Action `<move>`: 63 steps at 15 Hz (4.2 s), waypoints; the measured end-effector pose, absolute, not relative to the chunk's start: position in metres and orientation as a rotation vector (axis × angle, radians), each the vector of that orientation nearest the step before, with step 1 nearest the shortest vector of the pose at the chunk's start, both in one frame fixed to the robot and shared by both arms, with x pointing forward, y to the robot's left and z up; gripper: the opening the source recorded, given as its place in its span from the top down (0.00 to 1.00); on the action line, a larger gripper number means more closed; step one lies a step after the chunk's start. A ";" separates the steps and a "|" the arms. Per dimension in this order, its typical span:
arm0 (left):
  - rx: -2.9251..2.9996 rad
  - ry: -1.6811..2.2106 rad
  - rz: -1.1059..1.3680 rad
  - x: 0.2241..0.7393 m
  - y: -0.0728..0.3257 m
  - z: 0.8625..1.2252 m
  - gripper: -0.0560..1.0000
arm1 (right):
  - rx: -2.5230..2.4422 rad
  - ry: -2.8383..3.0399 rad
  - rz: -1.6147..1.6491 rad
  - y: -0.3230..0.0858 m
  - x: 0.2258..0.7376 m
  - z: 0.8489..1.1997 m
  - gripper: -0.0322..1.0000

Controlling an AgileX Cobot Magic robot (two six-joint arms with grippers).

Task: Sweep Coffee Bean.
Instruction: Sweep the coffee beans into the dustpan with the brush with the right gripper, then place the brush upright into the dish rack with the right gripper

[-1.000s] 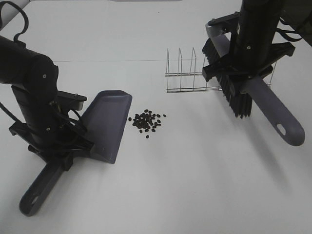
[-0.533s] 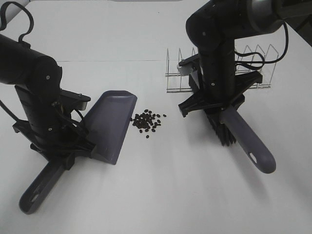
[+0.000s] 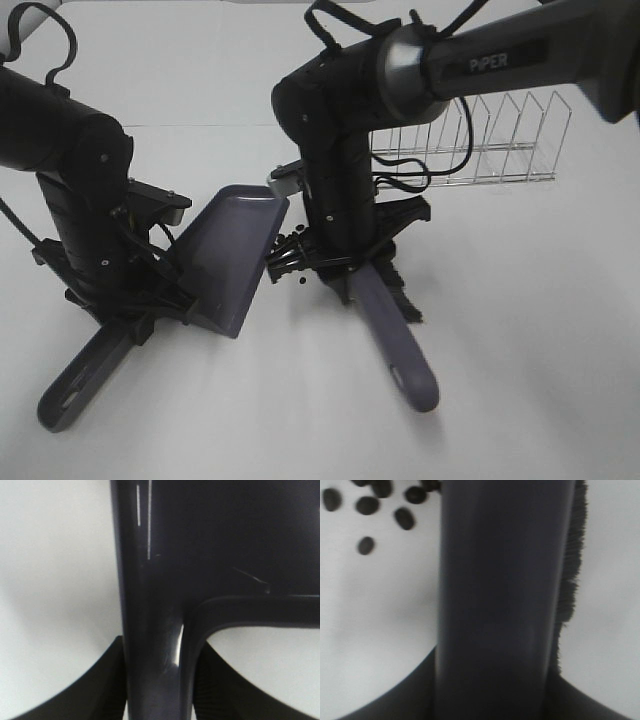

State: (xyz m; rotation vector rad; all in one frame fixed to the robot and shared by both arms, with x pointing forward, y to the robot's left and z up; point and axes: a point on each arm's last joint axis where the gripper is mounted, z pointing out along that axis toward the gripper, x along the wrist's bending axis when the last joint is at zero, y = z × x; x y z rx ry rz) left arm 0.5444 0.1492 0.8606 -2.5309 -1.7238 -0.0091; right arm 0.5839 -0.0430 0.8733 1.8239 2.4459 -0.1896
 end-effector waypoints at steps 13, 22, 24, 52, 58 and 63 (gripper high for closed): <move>-2.561 -1.669 -0.018 0.545 0.150 0.861 0.65 | 2.033 2.535 0.245 0.027 0.602 0.910 0.69; -2.570 -1.653 -0.018 0.545 0.150 0.860 0.65 | 1.662 2.379 0.107 0.003 0.623 0.947 0.69; -2.570 -1.653 -0.018 0.545 0.150 0.860 0.65 | 1.586 2.362 0.111 -0.006 0.626 0.961 0.69; -2.569 -1.653 -0.017 0.545 0.150 0.861 0.65 | 2.087 2.626 0.367 -0.005 0.615 0.905 0.69; -2.569 -1.654 -0.016 0.545 0.150 0.861 0.65 | 1.818 2.593 0.296 -0.016 0.630 0.962 0.69; -2.567 -1.659 -0.013 0.545 0.150 0.861 0.65 | 1.873 2.494 0.245 -0.056 0.649 0.968 0.69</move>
